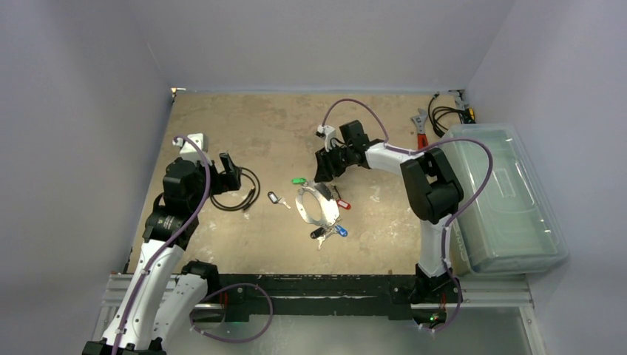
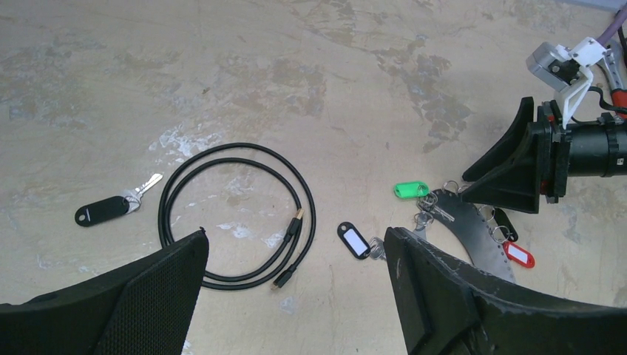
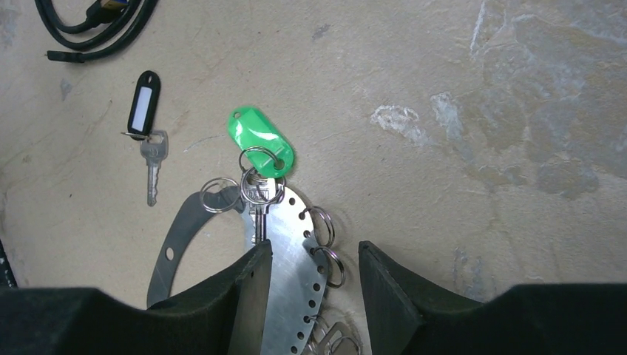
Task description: Put the keys on the keyring
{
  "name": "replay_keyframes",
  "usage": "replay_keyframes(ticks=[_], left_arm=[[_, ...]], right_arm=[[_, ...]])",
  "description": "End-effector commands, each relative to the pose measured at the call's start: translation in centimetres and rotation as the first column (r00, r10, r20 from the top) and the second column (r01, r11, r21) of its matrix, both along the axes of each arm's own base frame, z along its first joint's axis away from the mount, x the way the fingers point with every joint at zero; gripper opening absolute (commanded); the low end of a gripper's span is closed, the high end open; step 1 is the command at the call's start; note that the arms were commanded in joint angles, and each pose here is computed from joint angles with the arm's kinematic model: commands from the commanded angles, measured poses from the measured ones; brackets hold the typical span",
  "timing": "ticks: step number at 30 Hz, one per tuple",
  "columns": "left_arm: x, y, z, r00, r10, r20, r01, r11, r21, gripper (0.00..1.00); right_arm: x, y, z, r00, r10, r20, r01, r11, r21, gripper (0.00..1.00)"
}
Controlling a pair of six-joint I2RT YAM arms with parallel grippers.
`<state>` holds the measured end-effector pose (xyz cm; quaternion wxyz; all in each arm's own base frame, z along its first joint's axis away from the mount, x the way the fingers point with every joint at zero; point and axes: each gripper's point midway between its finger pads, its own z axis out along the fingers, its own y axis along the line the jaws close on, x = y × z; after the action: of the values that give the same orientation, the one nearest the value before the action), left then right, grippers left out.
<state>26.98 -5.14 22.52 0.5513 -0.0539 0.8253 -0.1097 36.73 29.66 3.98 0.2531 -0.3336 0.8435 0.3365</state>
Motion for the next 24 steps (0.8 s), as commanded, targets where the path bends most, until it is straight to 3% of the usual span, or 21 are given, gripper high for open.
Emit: replay_keyframes(ticks=[1, 17, 24], left_arm=[[0.5, -0.1, 2.2, 0.997, -0.014, 0.07, 0.014, 1.0, -0.002, 0.88], [0.5, -0.1, 2.2, 0.997, -0.013, 0.07, 0.013, 1.0, -0.002, 0.88], [0.4, -0.1, 2.3, 0.997, -0.013, 0.076, 0.013, 1.0, -0.002, 0.88]], right_arm=[[0.7, 1.5, 1.6, 1.0, 0.02, 0.021, -0.021, 0.998, 0.051, 0.49], [0.4, 2.0, 0.4, 0.999, 0.035, -0.035, -0.033, 0.997, 0.063, 0.41], [0.0, 2.3, 0.7, 0.997, 0.06, -0.049, -0.056, 0.995, 0.08, 0.31]])
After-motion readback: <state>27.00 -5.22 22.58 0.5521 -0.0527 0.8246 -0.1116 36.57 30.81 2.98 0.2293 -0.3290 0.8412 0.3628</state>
